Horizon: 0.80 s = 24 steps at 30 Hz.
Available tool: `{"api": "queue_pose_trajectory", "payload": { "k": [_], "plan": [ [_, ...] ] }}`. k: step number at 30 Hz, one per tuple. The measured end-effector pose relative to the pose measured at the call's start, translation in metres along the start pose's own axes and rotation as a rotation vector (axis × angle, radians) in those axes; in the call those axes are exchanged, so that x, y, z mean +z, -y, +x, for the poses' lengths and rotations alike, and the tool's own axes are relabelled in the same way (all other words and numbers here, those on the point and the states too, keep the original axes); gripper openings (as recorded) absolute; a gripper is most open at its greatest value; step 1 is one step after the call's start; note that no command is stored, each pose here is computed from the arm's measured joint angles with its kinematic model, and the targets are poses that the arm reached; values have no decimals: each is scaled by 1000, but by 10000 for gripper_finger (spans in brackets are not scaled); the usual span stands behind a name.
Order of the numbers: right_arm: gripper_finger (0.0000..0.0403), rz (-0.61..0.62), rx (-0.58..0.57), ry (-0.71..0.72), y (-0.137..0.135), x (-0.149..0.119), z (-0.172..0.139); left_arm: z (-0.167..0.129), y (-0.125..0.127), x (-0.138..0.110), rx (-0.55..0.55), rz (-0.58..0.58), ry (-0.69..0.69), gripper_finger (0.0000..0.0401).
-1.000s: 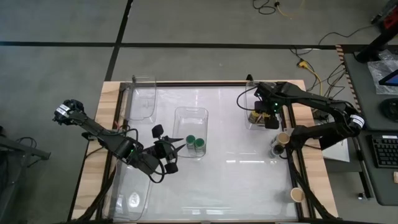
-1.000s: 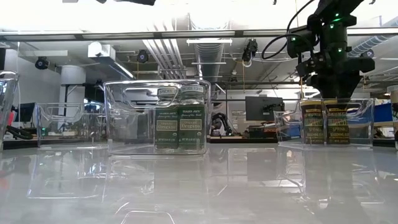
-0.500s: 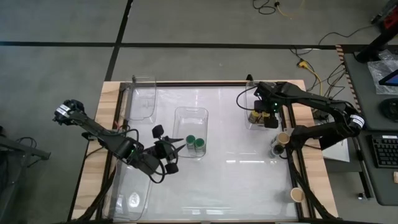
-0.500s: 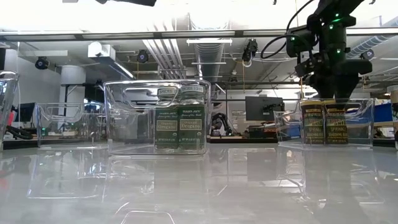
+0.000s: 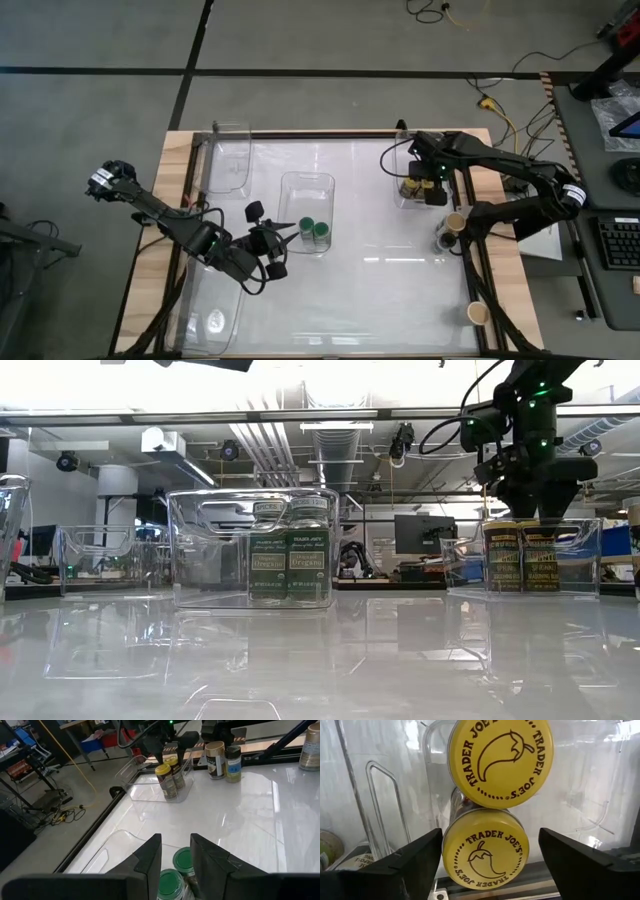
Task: Sort spices by type
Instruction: Put the yellow seasoning bottle into the top right transparent bin
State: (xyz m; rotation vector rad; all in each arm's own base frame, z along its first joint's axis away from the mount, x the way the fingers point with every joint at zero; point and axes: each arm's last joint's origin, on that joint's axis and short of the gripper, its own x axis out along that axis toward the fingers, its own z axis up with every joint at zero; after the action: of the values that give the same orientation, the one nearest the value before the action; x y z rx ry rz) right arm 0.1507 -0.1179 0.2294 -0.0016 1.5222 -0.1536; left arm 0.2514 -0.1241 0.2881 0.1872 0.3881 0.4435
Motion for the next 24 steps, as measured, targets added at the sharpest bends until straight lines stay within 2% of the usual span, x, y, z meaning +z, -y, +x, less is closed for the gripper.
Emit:
{"api": "queue_pose_trajectory", "payload": {
  "k": [7, 24],
  "plan": [
    [327, 2, -30, -15, 1, 0, 0, 0, 0, 0, 0, 0, 0, 88],
    [322, 42, -18, 2, 1, 1, -3, 0, 0, 0, 0, 1, 0, 88]
  ]
}}
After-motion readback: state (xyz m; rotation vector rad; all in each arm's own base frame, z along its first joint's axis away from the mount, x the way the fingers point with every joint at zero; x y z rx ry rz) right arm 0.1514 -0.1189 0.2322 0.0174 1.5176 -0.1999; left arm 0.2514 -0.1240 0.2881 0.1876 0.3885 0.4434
